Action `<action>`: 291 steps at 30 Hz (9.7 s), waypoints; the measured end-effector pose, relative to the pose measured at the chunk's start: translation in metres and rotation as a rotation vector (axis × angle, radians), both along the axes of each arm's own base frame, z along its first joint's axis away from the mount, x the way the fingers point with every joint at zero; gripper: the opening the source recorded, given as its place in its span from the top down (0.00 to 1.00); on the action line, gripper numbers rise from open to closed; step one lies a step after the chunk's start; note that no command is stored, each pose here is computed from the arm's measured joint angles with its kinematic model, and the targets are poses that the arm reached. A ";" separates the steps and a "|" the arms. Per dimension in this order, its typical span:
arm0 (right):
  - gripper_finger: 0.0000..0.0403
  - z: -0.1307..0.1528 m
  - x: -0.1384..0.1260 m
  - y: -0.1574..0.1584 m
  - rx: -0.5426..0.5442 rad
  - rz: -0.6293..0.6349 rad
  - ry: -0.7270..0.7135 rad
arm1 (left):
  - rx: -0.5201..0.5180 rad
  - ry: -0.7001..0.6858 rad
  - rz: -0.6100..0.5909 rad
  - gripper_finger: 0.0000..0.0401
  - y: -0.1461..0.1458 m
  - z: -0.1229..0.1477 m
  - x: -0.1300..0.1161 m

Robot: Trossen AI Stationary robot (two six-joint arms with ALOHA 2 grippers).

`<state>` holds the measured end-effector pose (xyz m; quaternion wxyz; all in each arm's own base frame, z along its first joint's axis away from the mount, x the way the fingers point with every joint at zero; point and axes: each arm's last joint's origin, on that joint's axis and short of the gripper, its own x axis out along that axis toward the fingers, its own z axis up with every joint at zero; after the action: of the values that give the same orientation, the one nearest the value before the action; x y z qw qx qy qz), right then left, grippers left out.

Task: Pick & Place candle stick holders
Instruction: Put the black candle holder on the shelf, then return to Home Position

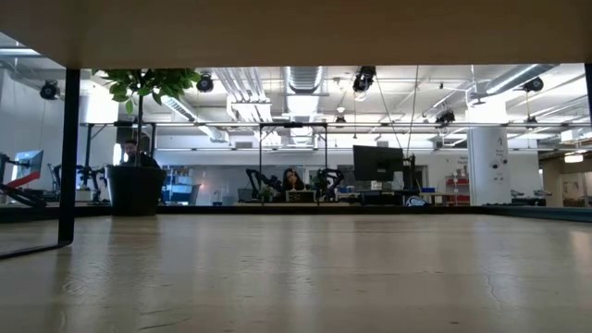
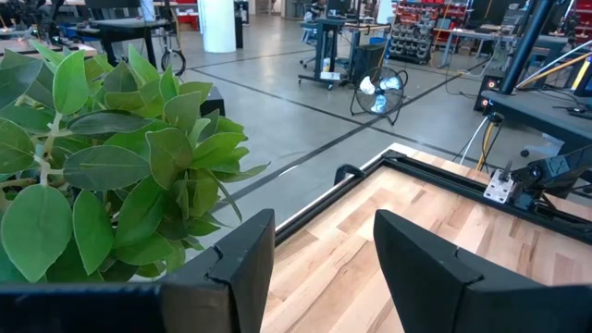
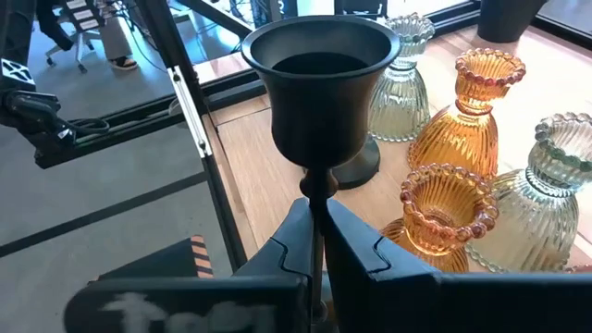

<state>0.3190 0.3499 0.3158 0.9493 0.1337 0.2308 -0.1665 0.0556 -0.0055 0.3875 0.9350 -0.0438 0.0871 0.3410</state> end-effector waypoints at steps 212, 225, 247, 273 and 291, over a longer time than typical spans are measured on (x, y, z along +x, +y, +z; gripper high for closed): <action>0.98 0.157 -0.232 -0.109 0.026 0.577 0.075 | 0.006 0.016 -0.006 0.52 -0.002 -0.001 0.003; 0.98 0.131 -0.256 -0.207 0.093 0.586 -0.152 | 0.006 0.016 -0.005 0.52 -0.002 -0.001 0.003; 0.98 0.059 -0.213 -0.250 0.038 0.564 -0.444 | 0.006 0.016 -0.006 0.52 -0.002 -0.001 0.003; 0.98 -0.084 -0.176 -0.290 0.045 0.225 -0.502 | 0.006 0.016 -0.006 0.52 -0.002 -0.001 0.003; 0.98 -0.117 -0.145 -0.345 0.006 0.195 -0.411 | 0.006 0.016 -0.006 0.52 -0.002 -0.001 0.003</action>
<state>0.1736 0.0047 0.1984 0.9875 0.1449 0.0450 -0.0423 0.0586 -0.0077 0.3867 0.9353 -0.0380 0.0939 0.3389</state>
